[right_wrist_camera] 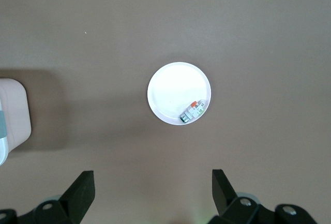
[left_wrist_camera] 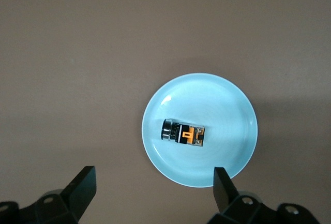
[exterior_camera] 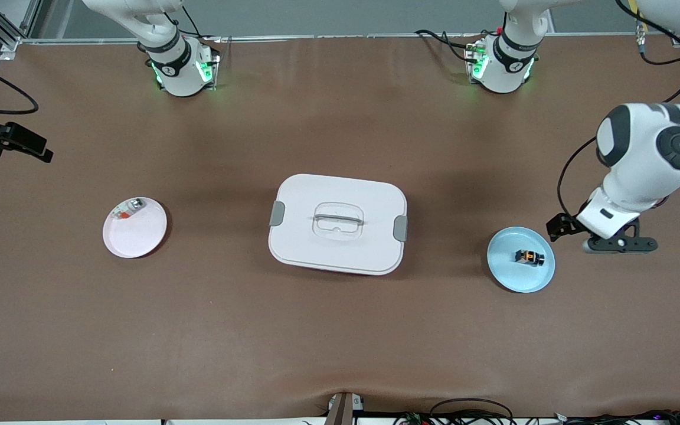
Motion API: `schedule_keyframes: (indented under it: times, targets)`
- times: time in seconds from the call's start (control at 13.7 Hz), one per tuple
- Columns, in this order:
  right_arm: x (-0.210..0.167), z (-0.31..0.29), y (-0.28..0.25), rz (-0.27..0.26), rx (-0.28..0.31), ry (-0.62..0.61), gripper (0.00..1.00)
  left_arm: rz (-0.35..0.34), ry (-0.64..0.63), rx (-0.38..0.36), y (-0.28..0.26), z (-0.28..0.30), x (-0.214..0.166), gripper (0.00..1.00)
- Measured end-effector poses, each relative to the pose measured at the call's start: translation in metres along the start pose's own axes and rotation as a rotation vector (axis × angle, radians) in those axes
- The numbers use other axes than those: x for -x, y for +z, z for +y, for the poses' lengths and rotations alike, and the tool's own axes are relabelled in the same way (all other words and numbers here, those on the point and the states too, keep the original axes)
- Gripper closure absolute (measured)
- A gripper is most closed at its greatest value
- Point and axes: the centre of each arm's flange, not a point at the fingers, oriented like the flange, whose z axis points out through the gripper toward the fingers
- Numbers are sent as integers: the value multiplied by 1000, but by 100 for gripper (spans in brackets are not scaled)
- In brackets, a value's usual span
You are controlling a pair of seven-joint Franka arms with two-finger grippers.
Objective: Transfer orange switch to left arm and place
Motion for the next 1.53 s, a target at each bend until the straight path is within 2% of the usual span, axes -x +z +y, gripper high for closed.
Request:
schedule_keyframes:
  times: [0.36,0.8,1.02,1.31,1.53]
  targets:
    - [16,2,-1,-5,-3,10,0,47,-95,49,-77,-9,7,0]
    - [32,3,1,-25,-7,49,0,-21,-103,30,-181,-9,26,0]
    - [40,3,-4,-17,-11,58,0,-38,-103,27,-232,-10,27,0]
    - [44,-5,-15,34,-19,44,0,-22,-109,47,-259,-18,23,0]
    - [43,-9,-15,45,-20,37,0,-14,-109,67,-259,-22,12,0]
